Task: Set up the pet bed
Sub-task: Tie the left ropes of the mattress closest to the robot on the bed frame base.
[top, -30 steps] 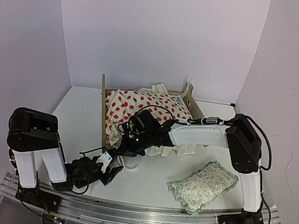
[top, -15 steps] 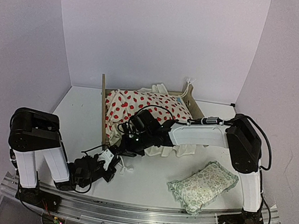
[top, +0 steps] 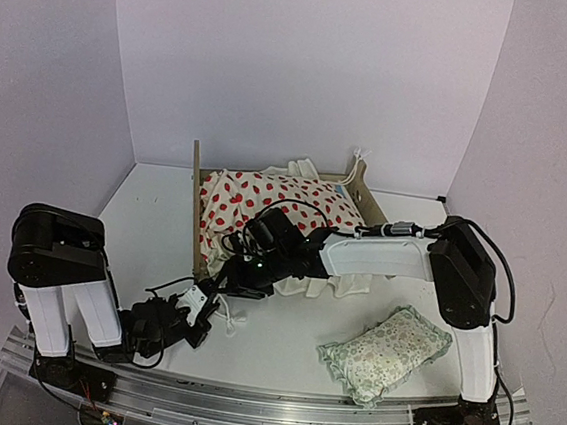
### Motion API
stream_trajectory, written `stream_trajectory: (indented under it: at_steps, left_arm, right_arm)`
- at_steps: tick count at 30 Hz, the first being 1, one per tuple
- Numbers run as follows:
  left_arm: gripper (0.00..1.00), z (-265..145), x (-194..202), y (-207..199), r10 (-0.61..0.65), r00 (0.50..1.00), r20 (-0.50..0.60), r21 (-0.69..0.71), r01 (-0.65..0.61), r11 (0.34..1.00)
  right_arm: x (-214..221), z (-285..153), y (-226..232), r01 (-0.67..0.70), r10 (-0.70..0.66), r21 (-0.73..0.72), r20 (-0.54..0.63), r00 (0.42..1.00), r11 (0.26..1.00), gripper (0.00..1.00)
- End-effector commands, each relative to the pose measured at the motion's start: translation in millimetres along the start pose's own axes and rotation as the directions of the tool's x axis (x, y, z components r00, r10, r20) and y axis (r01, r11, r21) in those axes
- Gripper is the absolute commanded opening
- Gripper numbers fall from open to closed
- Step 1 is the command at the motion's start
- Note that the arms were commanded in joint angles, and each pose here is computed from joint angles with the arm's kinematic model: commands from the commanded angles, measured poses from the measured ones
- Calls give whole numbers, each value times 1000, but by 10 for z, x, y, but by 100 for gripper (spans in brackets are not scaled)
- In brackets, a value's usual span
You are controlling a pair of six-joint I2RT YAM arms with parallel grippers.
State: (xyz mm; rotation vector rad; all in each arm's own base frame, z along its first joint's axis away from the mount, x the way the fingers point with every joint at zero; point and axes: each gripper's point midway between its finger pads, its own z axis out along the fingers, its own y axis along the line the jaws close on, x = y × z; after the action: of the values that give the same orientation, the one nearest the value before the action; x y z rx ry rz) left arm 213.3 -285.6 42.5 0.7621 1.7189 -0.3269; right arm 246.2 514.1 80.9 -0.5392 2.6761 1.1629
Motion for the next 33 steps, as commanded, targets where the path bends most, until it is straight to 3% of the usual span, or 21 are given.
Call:
stream_trajectory:
  at_steps: [1, 10, 17, 24, 33]
  left_arm:
    - [0, -261, -1088, 161, -208, 886, 414, 42, 210, 977]
    - [0, -158, -1132, 97, -165, 927, 338, 33, 163, 986]
    - [0, -65, -1076, 102, -101, 966, 237, -12, 107, 994]
    - [0, -149, -951, 175, -92, 985, 149, -32, 98, 995]
    - [2, -288, -671, 194, -114, 993, 35, -5, 115, 993]
  right_arm:
    - [-171, -302, 286, 58, -54, -52, 66, 996, 997, 45]
    - [-190, -528, 167, 128, -130, 17, 136, 982, 992, 39]
    - [-191, -382, 185, 153, -145, -42, 142, 979, 987, 33]
    - [-194, -311, 189, 184, -173, -62, 147, 974, 981, 41]
    - [-212, -250, 132, 187, -175, -58, 165, 971, 981, 42]
